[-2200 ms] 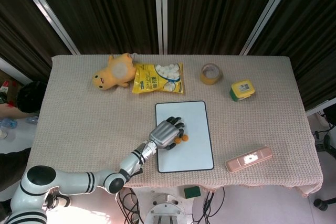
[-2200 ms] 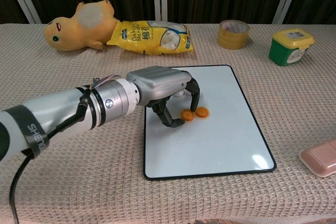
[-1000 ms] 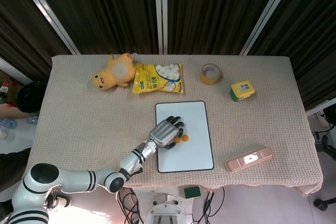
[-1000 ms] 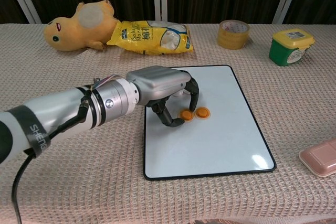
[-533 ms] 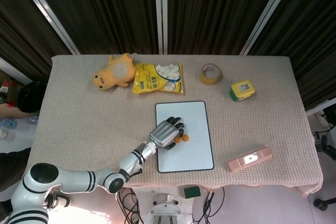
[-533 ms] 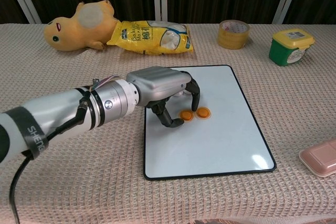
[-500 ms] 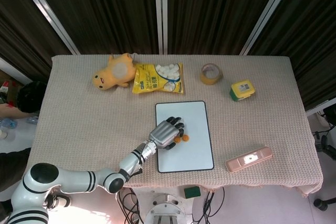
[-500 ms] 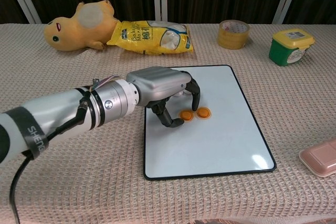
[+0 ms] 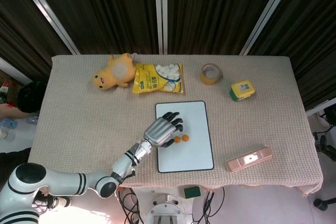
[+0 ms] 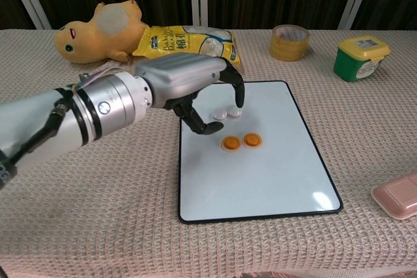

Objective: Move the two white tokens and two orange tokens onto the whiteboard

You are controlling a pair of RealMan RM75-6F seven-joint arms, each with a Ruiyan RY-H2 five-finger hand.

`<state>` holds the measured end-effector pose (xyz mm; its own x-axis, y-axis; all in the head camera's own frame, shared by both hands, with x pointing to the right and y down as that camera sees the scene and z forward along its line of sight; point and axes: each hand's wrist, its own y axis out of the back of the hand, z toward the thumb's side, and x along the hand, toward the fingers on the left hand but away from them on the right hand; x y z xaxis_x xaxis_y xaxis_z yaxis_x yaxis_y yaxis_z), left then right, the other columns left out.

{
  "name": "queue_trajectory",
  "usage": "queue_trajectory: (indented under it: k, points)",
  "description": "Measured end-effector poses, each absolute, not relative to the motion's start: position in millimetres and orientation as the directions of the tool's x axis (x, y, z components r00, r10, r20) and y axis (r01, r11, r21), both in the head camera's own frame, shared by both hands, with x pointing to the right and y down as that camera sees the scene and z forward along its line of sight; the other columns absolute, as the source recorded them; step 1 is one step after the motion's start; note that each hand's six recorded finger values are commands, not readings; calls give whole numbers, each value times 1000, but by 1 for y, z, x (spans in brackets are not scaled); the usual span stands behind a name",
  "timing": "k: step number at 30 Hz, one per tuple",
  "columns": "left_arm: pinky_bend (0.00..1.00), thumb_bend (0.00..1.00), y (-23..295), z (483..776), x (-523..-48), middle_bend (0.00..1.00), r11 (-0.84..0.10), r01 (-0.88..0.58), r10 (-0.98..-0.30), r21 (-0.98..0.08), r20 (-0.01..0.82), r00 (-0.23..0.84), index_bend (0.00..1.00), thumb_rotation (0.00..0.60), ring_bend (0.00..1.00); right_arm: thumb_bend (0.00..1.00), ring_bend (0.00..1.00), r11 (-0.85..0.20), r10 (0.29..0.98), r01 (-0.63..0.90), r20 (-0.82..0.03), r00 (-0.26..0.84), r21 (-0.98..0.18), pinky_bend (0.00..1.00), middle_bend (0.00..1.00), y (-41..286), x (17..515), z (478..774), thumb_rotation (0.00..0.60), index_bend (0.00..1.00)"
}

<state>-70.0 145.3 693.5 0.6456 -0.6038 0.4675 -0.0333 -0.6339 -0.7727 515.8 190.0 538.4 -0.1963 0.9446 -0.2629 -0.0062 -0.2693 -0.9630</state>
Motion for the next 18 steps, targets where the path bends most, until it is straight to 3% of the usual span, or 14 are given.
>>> queue_trajectory:
  k: [9, 12, 15, 18]
  points:
    - [148, 297, 130, 645, -201, 203, -465, -110, -821, -878, 382, 425, 296, 600, 67, 477, 0, -288, 941, -3, -283, -187, -958, 0, 0, 194, 515, 547, 600, 0]
    - [148, 238, 141, 631, -261, 169, -388, -117, -889, -914, 338, 310, 223, 579, 63, 477, 0, -288, 942, -6, -282, -181, -958, 0, 0, 195, 514, 552, 600, 0]
    - [142, 168, 162, 619, -324, 124, -340, -102, -929, -935, 317, 192, 161, 492, 35, 477, 0, -283, 944, -12, -276, -184, -959, 0, 0, 196, 515, 555, 600, 0]
    - [137, 140, 186, 608, -379, 89, -339, -61, -938, -939, 332, 103, 140, 486, 19, 477, 0, -280, 943, -17, -272, -192, -960, 0, 0, 198, 517, 556, 600, 0]
